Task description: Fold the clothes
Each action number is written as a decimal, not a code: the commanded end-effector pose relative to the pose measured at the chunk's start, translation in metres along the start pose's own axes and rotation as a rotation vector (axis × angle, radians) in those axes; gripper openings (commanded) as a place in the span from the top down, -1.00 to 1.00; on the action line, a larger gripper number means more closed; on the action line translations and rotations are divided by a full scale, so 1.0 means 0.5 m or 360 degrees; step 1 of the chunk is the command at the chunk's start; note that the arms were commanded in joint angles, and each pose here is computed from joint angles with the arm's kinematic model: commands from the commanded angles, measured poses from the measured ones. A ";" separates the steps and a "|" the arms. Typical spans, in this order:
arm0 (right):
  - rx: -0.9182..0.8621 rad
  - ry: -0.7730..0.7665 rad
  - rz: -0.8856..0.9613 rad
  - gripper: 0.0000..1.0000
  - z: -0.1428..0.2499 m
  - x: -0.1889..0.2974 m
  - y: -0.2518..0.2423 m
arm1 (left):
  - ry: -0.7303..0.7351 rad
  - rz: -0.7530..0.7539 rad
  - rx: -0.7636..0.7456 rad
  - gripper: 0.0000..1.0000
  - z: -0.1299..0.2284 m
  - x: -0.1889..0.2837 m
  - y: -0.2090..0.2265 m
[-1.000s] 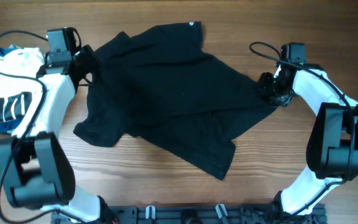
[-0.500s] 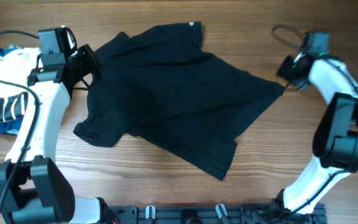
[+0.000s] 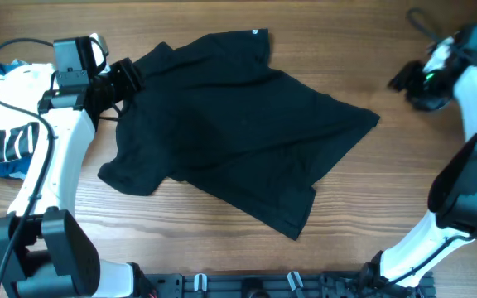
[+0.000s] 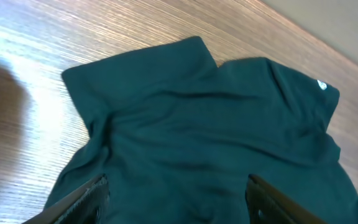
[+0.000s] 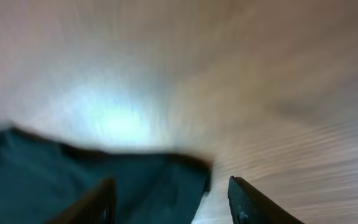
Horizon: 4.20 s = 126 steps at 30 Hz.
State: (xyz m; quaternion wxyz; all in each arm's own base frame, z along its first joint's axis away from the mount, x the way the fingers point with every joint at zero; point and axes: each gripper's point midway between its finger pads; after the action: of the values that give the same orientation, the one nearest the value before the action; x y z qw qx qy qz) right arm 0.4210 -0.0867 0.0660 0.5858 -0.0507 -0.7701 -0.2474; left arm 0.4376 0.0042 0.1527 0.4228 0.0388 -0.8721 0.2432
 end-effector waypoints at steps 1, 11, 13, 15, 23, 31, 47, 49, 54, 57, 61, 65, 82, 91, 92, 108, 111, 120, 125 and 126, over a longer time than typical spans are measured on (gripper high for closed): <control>0.0130 0.0176 -0.0133 -0.18 0.086 -0.068 0.011 | 0.0016 0.0066 -0.0131 -0.46 0.014 0.007 -0.036; 0.0132 0.0112 -0.0218 -0.22 0.112 -0.125 0.006 | 0.0031 0.0082 -0.0156 -0.50 0.024 0.005 -0.051; 0.0058 0.0092 -0.0225 -0.10 0.107 -0.130 0.012 | 0.0031 0.0082 -0.0156 -0.50 0.024 0.005 -0.051; 0.0045 0.0069 -0.0232 0.20 0.109 -0.142 0.020 | 0.0036 0.0081 -0.0155 -0.50 0.025 0.005 -0.051; 0.0022 -0.0285 -0.0223 0.92 -0.020 -0.068 0.036 | 0.0048 0.0075 -0.0152 -0.51 0.029 0.005 -0.049; -0.0049 -0.0977 -0.0183 0.92 -0.278 0.229 -0.033 | 0.0049 0.0075 -0.0152 -0.52 0.029 0.005 -0.049; -0.0509 0.0203 0.0273 -0.27 0.110 0.075 -0.150 | 0.0123 0.0113 -0.0292 -0.70 0.066 0.002 -0.082; -0.0533 0.0306 0.0336 -0.28 0.159 0.053 -0.170 | 0.0133 0.0126 -0.0315 -0.72 0.073 0.001 -0.093; -0.0575 0.0433 0.0388 -0.49 0.248 -0.004 -0.203 | 0.0138 0.0136 -0.0329 -0.75 0.078 0.001 -0.101; -0.0578 0.0473 0.0374 -0.52 0.284 -0.031 -0.204 | 0.0138 0.0136 -0.0329 -0.78 0.078 0.001 -0.101; -0.0585 0.0512 0.0240 -0.20 0.316 -0.059 -0.182 | 0.0139 0.0136 -0.0328 -0.78 0.078 0.001 -0.101; -0.0591 0.0446 0.0338 0.91 0.297 -0.030 -0.205 | 0.0139 0.0137 -0.0328 -0.78 0.078 0.001 -0.102; -0.0981 -0.0255 0.0722 -0.71 0.225 0.279 -0.291 | 0.0474 0.0123 -0.0456 -0.86 0.227 -0.027 -0.137; -0.0704 -0.0280 0.0170 -0.74 0.168 0.249 -0.184 | 0.0705 0.0201 -0.0876 -0.76 0.388 -0.177 -0.177; -0.0681 -0.0277 0.0155 -0.74 0.167 0.248 -0.179 | 0.0708 0.0212 -0.0904 -0.74 0.400 -0.189 -0.183; -0.0525 -0.0200 0.0003 -0.72 0.178 0.217 -0.119 | 0.0322 -0.0831 -0.0366 0.78 0.239 -0.213 0.108; -0.0414 -0.0096 0.0003 -0.72 0.208 0.164 -0.087 | 0.0406 -0.0699 -0.0208 0.53 0.228 -0.217 0.137; -0.0368 -0.0262 0.0001 -0.05 0.199 0.033 -0.094 | 0.0372 -0.0327 -0.0363 -0.21 0.177 -0.147 0.044; -0.0333 -0.0304 -0.0126 -0.19 0.194 -0.033 -0.084 | 0.0239 0.0040 -0.0575 -0.64 0.136 -0.082 -0.070; -0.0326 -0.0256 -0.0127 -0.28 0.204 -0.053 -0.081 | 0.0219 0.0059 -0.0604 -0.68 0.132 -0.075 -0.080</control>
State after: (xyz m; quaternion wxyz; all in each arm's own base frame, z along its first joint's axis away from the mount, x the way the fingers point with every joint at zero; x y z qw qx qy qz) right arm 0.3318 -0.0939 0.0381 0.4686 -0.1255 -0.8128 -0.3225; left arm 0.4248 -0.0388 0.0750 0.5066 0.0131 -0.8557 0.1046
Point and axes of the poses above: each gripper's point midway between its finger pads, its own x axis back along the fingers, its own y axis along the line the jaws close on, z = x × y, and after that the axes turned 3 degrees about x, right-handed
